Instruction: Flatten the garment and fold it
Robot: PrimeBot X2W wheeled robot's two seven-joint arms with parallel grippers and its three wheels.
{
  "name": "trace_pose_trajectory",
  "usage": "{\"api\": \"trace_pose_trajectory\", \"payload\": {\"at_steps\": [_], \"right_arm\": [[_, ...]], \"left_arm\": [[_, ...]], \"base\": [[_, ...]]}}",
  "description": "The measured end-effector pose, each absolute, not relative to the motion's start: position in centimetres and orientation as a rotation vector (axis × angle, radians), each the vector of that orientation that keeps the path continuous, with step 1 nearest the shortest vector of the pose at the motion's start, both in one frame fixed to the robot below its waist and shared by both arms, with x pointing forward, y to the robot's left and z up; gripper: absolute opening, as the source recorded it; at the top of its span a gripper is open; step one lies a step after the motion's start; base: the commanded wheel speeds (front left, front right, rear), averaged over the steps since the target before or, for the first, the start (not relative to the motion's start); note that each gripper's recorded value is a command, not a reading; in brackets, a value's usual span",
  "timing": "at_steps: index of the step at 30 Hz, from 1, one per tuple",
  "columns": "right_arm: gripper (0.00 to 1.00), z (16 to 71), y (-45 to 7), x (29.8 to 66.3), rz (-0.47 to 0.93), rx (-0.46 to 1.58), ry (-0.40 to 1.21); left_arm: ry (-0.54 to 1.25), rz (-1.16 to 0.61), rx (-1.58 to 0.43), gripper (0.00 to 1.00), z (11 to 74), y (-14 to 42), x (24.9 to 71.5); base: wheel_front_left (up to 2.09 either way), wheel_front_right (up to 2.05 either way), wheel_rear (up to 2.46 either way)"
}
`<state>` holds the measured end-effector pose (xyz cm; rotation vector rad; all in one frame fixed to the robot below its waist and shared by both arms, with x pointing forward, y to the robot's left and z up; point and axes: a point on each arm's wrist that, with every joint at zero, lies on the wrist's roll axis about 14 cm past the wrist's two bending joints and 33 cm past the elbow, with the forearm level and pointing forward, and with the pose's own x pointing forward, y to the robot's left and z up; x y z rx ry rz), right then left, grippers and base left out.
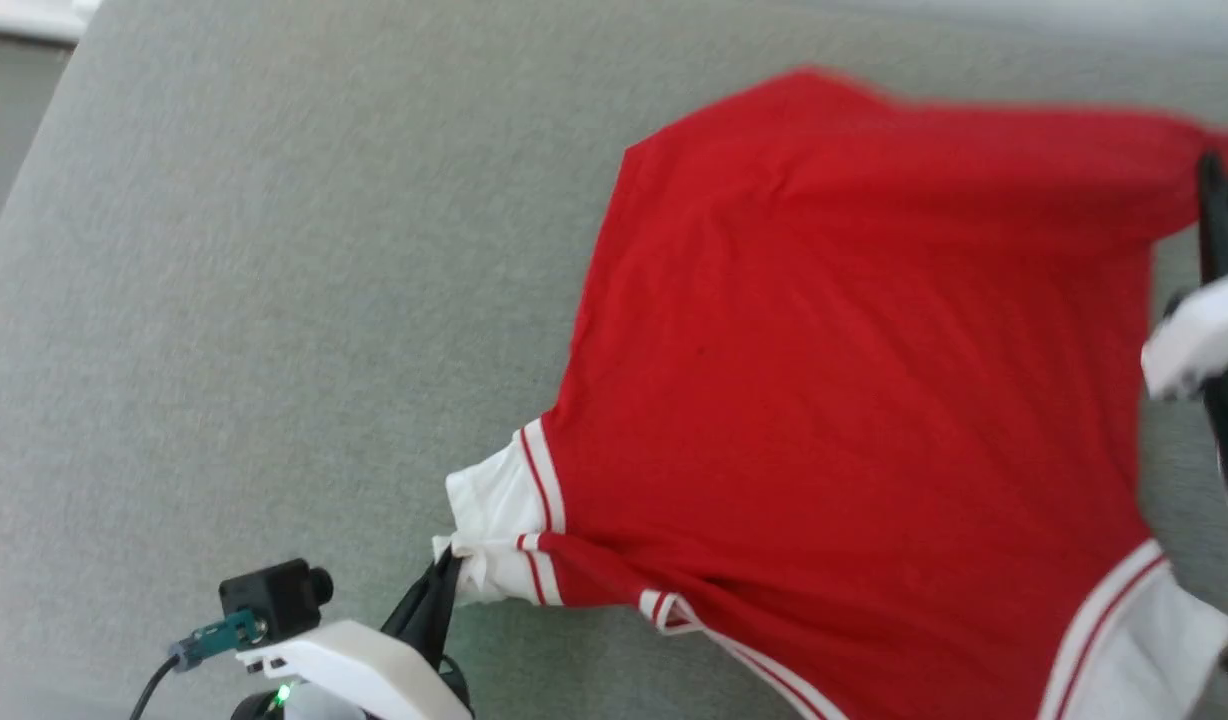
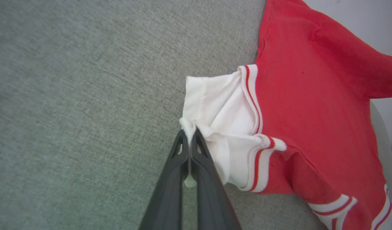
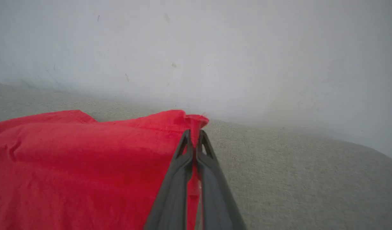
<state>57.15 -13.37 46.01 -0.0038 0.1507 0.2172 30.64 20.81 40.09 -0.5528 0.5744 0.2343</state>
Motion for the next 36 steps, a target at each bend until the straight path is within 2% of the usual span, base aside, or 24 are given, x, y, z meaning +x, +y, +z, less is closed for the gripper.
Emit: {"api": "trace_pose_trajectory", "payload": {"at_steps": [4,8,16,24,29,30,31,32,33,36], "right_arm": [[0.00,46.4,-16.8,53.2,0.156,-0.063,0.156],[0.00,45.5,-20.8,48.9,0.066,-0.093,0.240],[0.00,40.9,-27.6,38.9,-0.155,0.006,0.594],[0.00,37.3,-27.1,30.9,-0.211,0.184,0.924],[0.00,36.6,-26.7,29.7,-0.212,0.238,0.985],[0.10,36.6,-26.7,29.7,-0.213,0.239,0.984],[0.41,36.6,-26.8,29.8,-0.216,0.240,0.974],[0.41,36.8,-26.9,30.0,-0.218,0.240,0.957],[1.00,37.0,-26.9,30.3,-0.220,0.239,0.933],[1.00,38.8,-27.0,32.4,-0.218,0.246,0.780]], "left_arm": [[0.570,0.200,-0.553,0.00,40.8,20.3,30.3],[0.570,0.149,-0.549,0.00,41.4,19.4,30.3],[0.555,0.060,-0.536,0.00,42.7,17.5,31.2],[0.552,-0.007,-0.520,0.00,43.3,16.0,31.9],[0.561,-0.017,-0.519,0.00,43.1,15.7,32.1],[0.563,-0.018,-0.519,0.00,43.1,15.7,32.0],[0.563,-0.019,-0.519,0.00,43.1,15.7,32.0],[0.563,-0.018,-0.518,0.00,43.1,15.7,31.9],[0.562,-0.017,-0.518,0.00,43.1,15.7,31.9],[0.563,-0.017,-0.519,0.00,43.2,15.7,31.7]], "base": [[0.00,0.00,0.00],[0.00,0.00,0.00],[0.00,0.00,0.00],[0.00,0.00,0.00],[0.00,0.00,0.00],[0.00,0.00,0.00],[0.00,0.00,0.00],[0.00,0.00,0.00],[0.00,0.00,0.00],[0.00,0.00,0.00]]}}
